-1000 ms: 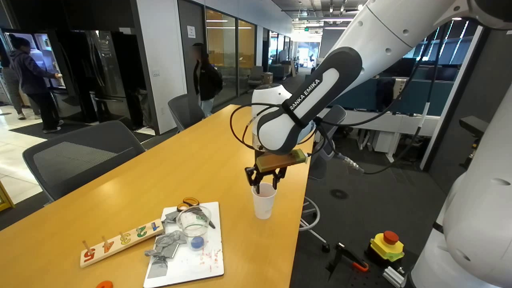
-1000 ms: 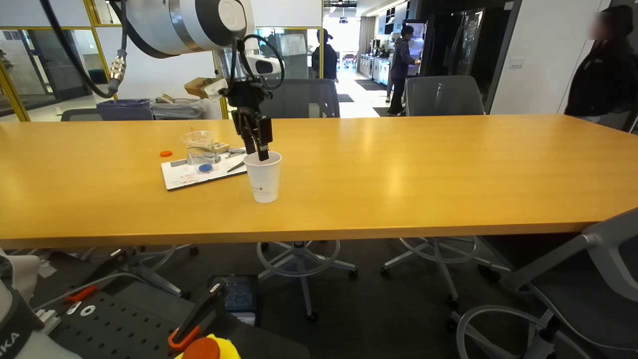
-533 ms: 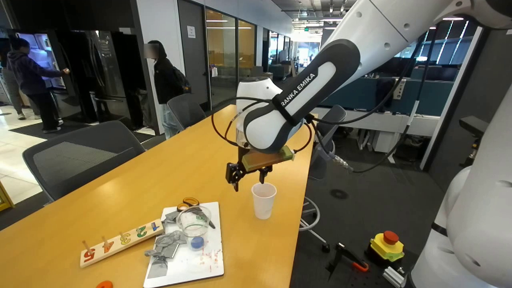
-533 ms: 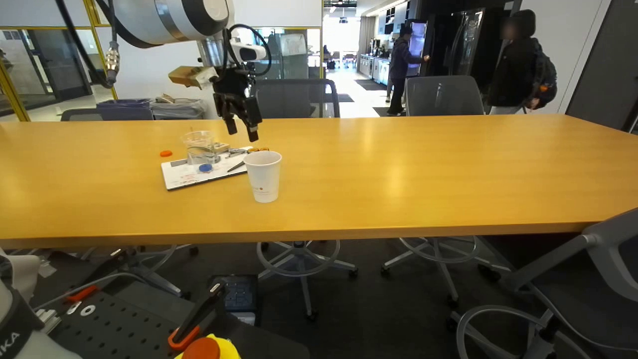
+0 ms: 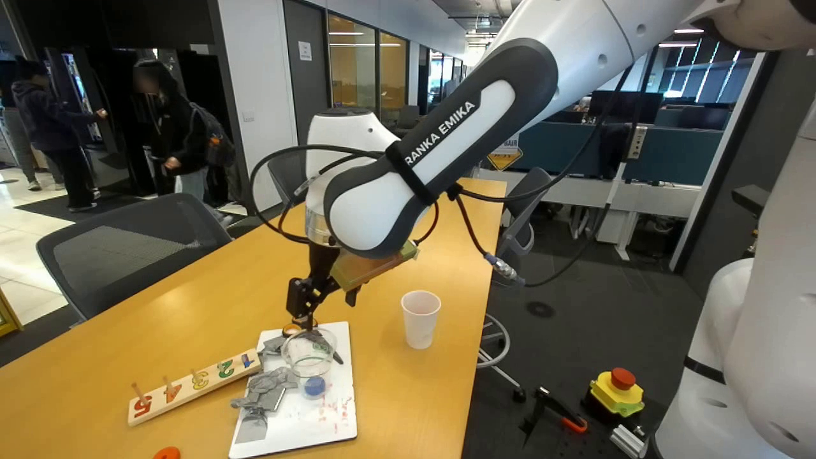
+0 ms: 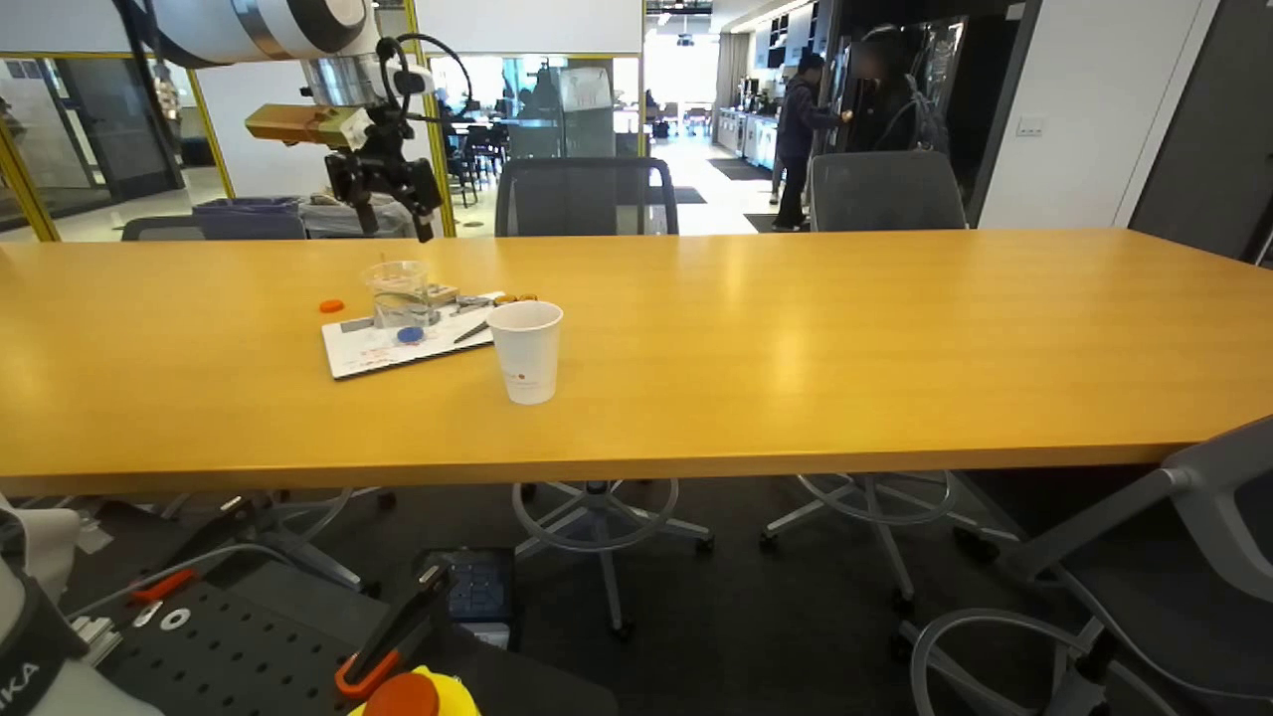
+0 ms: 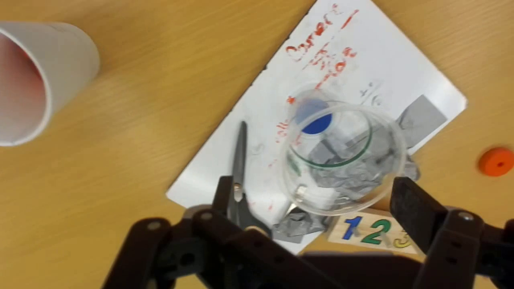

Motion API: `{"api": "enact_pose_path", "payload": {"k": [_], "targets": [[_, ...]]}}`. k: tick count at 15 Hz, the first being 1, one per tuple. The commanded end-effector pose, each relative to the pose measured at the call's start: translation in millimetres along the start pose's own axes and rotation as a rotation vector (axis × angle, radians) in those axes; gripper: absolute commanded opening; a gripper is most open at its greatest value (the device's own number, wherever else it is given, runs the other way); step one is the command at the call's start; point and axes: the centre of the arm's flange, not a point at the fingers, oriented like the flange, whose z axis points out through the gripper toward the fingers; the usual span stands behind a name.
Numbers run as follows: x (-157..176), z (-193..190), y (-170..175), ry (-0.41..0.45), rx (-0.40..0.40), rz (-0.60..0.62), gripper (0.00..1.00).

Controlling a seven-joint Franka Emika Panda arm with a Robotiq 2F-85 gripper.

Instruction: Pick up the orange tokens and put them in the white cup. Pick up the blue token and put it in the colourless cup.

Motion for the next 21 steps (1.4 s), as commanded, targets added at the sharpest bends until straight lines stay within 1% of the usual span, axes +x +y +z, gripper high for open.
{"api": "enact_pose_path", "payload": {"k": [1, 5, 9, 12, 17, 21], "targets": [[26.1, 10.3, -50.3, -0.003, 0.049, -0.181, 1.00], [39.4, 15.1, -99.2, 0.001, 0.090, -0.353, 1.00], [50.9, 31.7, -133.3, -0.001, 0.126, -0.481, 1.00], [58.1, 55.5, -151.6, -0.024, 0.135, -0.554, 1.00], [70.3, 93.2, -173.3, -0.090, 0.159, -0.644, 1.00], [79.1, 111.6, -190.3, -0.115, 0.171, -0.702, 1.00]]}}
